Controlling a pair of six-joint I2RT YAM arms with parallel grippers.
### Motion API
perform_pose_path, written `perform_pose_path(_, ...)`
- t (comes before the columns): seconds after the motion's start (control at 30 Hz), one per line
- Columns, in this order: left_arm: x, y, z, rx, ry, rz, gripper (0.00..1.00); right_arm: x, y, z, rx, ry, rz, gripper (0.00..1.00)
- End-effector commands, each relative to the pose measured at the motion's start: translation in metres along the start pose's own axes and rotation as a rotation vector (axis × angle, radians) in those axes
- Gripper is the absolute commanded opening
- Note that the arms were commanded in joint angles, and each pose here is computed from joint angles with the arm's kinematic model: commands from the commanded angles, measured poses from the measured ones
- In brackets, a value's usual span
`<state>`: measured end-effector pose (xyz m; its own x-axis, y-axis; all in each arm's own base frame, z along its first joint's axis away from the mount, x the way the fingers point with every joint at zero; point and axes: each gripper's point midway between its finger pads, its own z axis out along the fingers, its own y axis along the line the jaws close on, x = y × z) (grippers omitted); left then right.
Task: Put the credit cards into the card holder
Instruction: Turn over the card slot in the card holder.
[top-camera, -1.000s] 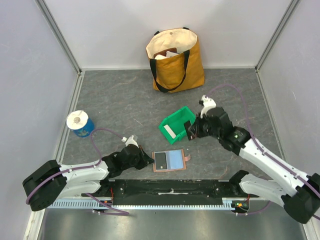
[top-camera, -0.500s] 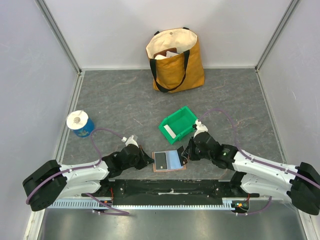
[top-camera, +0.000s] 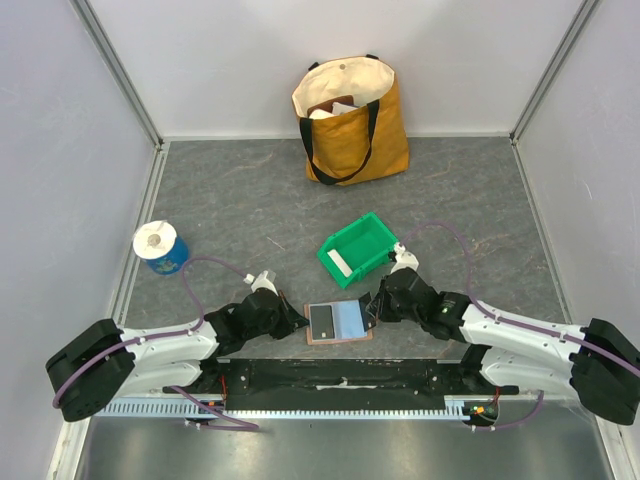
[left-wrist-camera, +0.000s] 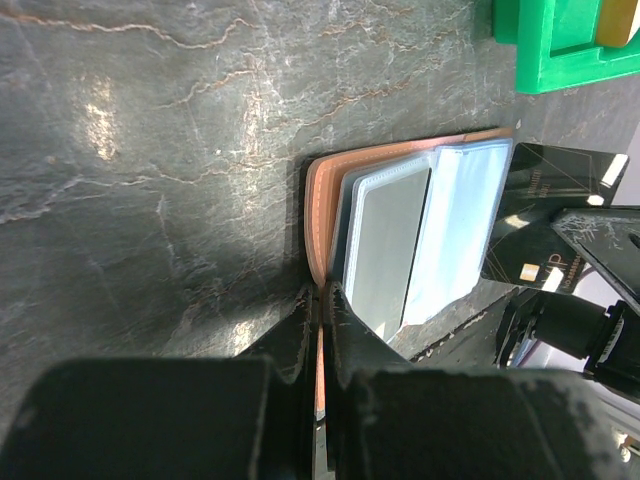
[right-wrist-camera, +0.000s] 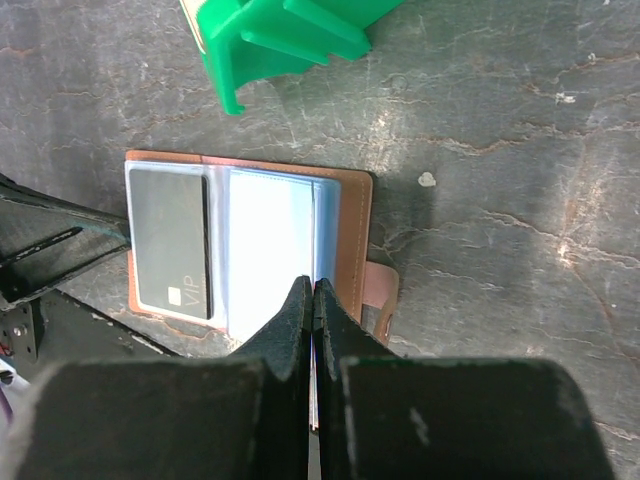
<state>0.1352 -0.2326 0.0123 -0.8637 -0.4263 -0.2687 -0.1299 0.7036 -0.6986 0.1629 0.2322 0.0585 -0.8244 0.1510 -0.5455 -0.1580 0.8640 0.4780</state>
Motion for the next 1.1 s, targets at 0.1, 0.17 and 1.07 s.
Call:
perform_pose_path(0.1,0.016,0.052,-0.003,-0.178,0.057,0.038,0.02,-0.002,-0.004,0.005,0.02,-0.036,0.013,0.0)
perform_pose_path(0.17,0.015,0.052,-0.003,-0.178,0.054,0.036,0.02,-0.003,-0.005,0.004,0.027,-0.043,0.012,0.0)
perform_pose_path(1.07,0.016,0.052,-0.003,-0.174,0.054,0.031,0.02,0.007,-0.006,0.01,0.017,-0.018,0.031,0.0)
